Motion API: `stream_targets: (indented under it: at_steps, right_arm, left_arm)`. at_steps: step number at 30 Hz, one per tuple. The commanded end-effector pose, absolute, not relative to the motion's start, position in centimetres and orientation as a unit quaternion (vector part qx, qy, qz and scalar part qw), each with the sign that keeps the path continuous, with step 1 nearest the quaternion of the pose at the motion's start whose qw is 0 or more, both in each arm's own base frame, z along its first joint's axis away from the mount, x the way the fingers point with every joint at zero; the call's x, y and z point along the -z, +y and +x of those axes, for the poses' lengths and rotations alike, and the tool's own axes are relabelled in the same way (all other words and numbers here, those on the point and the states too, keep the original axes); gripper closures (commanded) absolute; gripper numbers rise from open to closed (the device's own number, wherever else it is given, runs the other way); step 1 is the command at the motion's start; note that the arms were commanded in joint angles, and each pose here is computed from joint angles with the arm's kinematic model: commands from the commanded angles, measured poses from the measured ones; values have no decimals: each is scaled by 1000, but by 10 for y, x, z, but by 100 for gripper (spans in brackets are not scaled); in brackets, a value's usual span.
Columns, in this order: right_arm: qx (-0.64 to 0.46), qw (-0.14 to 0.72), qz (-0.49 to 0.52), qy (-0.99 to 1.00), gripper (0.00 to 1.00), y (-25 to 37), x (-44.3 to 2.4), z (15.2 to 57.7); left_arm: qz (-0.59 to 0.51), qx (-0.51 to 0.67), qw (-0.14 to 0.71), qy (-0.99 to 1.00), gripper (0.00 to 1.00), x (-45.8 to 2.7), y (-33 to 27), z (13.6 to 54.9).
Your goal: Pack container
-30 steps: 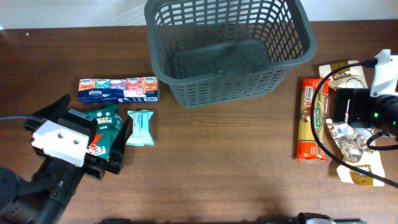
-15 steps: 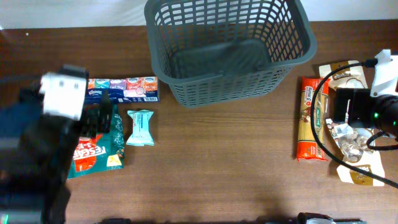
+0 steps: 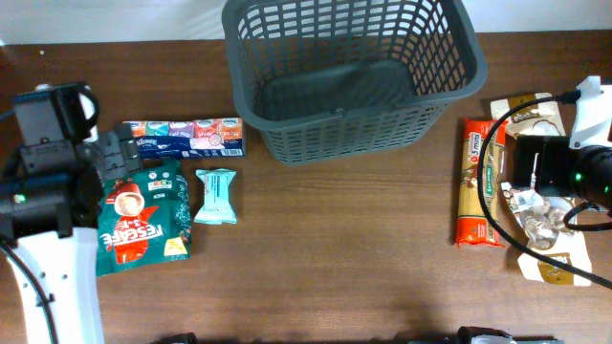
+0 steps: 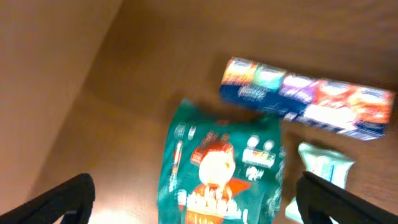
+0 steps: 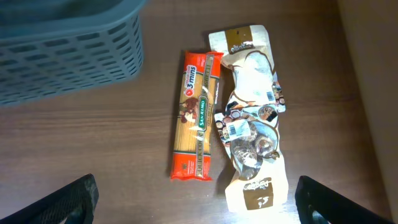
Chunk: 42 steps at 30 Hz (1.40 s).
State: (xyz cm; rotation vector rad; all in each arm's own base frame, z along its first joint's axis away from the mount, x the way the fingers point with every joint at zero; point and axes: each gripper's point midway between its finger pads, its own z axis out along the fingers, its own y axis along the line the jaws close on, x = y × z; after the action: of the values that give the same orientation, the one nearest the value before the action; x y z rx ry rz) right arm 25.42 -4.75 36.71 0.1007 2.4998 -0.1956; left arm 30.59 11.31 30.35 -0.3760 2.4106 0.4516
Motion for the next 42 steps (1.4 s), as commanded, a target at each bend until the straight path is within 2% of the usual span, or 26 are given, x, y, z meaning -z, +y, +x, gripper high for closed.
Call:
stream_targets:
  at_steps: [1,9,15,24,31,42]
  right_arm:
    - [83,321,50,942,1,-52,-374,252]
    - [83,321,50,942,1,-52,-374,252]
    - [83,321,50,942,1,-52,-374,252]
    - [83,321,50,942,1,-52,-374,252]
    - [83,321,50,942,1,-52,-374,252]
    - [83,321,50,942,1,-52,-374,252]
  left_arm:
    - [-245,-171,297,907,5,-292,137,290]
    - [-265,-179,271,908,9,-282,145,282]
    - [-259,-189,198,926,9,-251,148,280]
    - [-203,-185,117,954,9,-196,129,311]
    - [-129,-199,101,966,9,-176,96,334]
    - [-102,-231,44,967,10,-144,87,337]
